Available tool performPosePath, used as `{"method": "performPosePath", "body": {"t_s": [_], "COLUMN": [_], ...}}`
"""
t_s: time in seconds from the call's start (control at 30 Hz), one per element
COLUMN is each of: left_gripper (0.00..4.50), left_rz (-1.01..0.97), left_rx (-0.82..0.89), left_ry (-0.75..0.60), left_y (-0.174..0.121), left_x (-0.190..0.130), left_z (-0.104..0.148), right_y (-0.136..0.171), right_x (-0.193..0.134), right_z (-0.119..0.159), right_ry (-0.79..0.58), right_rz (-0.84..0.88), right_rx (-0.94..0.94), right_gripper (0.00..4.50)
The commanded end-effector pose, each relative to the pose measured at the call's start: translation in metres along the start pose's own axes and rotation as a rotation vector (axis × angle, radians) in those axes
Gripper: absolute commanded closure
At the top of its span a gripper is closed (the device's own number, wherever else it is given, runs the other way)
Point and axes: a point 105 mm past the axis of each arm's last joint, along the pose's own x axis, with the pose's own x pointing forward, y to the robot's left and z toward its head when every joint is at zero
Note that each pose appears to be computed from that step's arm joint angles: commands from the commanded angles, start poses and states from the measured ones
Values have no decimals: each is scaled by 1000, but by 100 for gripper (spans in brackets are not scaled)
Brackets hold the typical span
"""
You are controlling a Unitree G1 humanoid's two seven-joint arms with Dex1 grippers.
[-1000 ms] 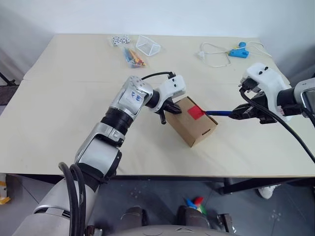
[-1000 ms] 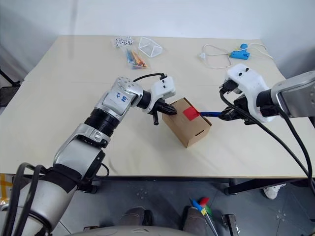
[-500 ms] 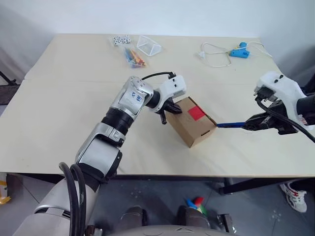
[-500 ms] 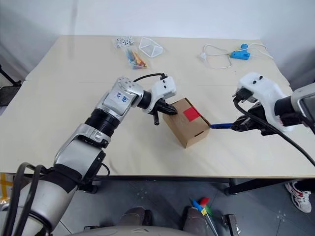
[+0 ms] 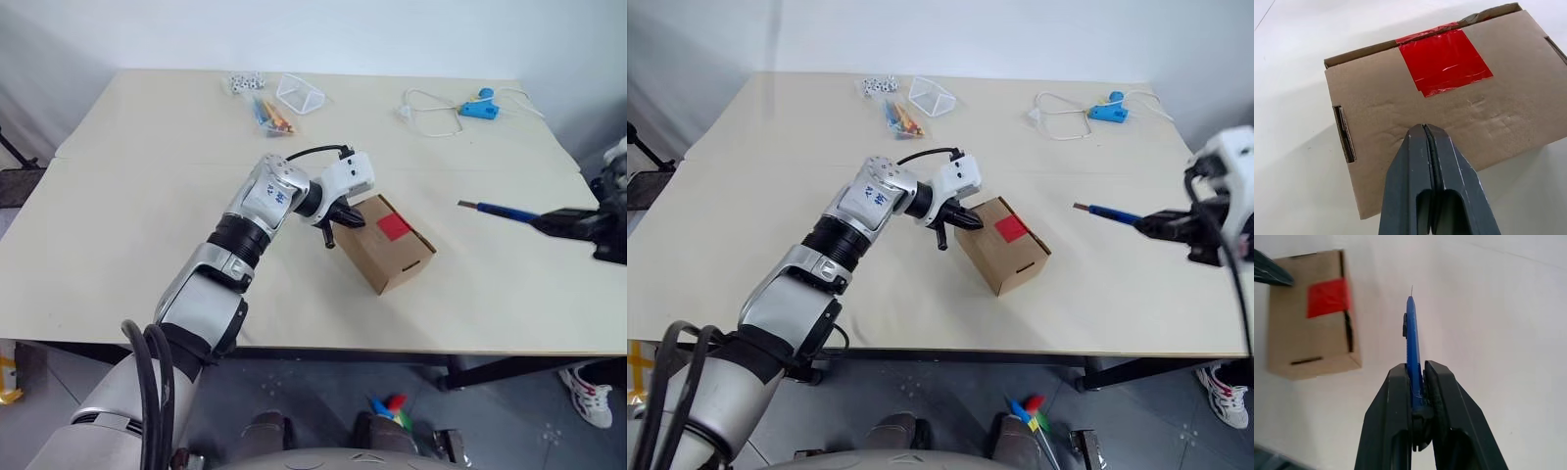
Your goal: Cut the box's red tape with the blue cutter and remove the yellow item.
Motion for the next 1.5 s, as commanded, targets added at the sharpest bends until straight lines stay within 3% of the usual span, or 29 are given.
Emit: {"method": "performPosePath", "body": {"t_s": [0.03, 0.27, 0.47, 0.5, 0.63, 0.87, 1.07, 1.13, 1.2, 1.3, 1.5], "left_gripper": [450, 450, 450, 450, 450, 450, 450, 450, 450, 450, 450], "left_rz": [-35, -29, -21, -20, -12, 18, 43, 66, 91, 135, 192], "left_rx": [-55, -53, -55, -56, -60, -67, -78, -91, -97, -109, -164], "left_ry": [135, 141, 138, 135, 127, 79, 27, -4, -27, -57, -101], "left_y": [-9, -7, -6, -6, -4, 3, 9, 15, 21, 32, 43], "left_x": [13, 10, 8, 8, 7, -3, -9, -17, -24, -39, -64], "left_z": [-37, -39, -38, -37, -36, -29, -17, -9, -2, 5, 11], "right_y": [-7, -14, -19, -18, -11, -3, -1, 6, 12, 10, 10], "right_x": [7, 40, 55, 56, 56, 22, 27, 35, 42, 58, 95], "right_z": [-16, -84, -104, -107, -108, -54, -16, -3, 8, 19, 12], "right_ry": [-154, -229, -252, -242, -237, -339, -353, -344, -338, -317, -185], "right_rz": [-100, -172, -220, -221, -190, -174, -181, -135, -92, -63, 36], "right_rx": [-35, 65, 100, 86, 47, -138, -165, -171, -199, -231, -305], "right_gripper": [436, 436, 436, 363, 237, 1, 1, 41, 92, 203, 419]}}
